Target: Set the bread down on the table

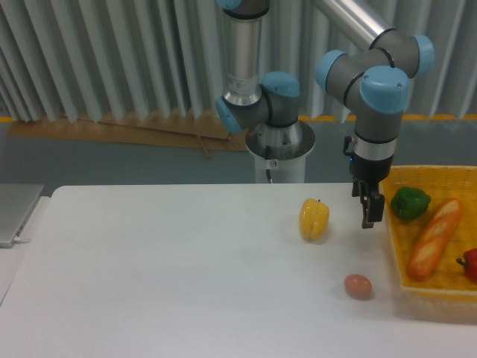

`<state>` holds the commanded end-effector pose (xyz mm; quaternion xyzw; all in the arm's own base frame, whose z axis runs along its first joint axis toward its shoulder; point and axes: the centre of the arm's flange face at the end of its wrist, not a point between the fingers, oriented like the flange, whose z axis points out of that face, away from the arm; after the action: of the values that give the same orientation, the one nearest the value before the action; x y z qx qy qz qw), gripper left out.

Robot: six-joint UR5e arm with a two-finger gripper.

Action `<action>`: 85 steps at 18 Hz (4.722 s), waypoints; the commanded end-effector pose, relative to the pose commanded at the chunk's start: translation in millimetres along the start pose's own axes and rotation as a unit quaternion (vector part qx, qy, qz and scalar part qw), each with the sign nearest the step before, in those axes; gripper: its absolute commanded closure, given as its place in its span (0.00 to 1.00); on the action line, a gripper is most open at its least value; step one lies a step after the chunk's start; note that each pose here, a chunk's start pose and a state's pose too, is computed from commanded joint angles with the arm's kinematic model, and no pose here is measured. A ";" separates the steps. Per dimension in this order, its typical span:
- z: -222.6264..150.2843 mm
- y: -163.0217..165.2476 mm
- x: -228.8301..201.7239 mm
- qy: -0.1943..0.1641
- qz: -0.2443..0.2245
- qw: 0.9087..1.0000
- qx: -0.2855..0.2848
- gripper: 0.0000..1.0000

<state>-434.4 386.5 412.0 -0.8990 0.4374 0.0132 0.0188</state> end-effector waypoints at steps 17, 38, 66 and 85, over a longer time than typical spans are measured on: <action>9.1 -5.0 7.8 0.009 0.005 1.000 -0.005 0.00; -11.9 95.5 29.9 -0.025 0.021 0.999 -0.031 0.00; 42.8 156.4 28.1 -0.001 0.015 0.999 -0.035 0.00; 111.0 185.8 -5.8 0.007 0.048 0.998 -0.031 0.00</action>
<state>-585.0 281.5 297.1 -0.8770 0.4799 0.0212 -0.0127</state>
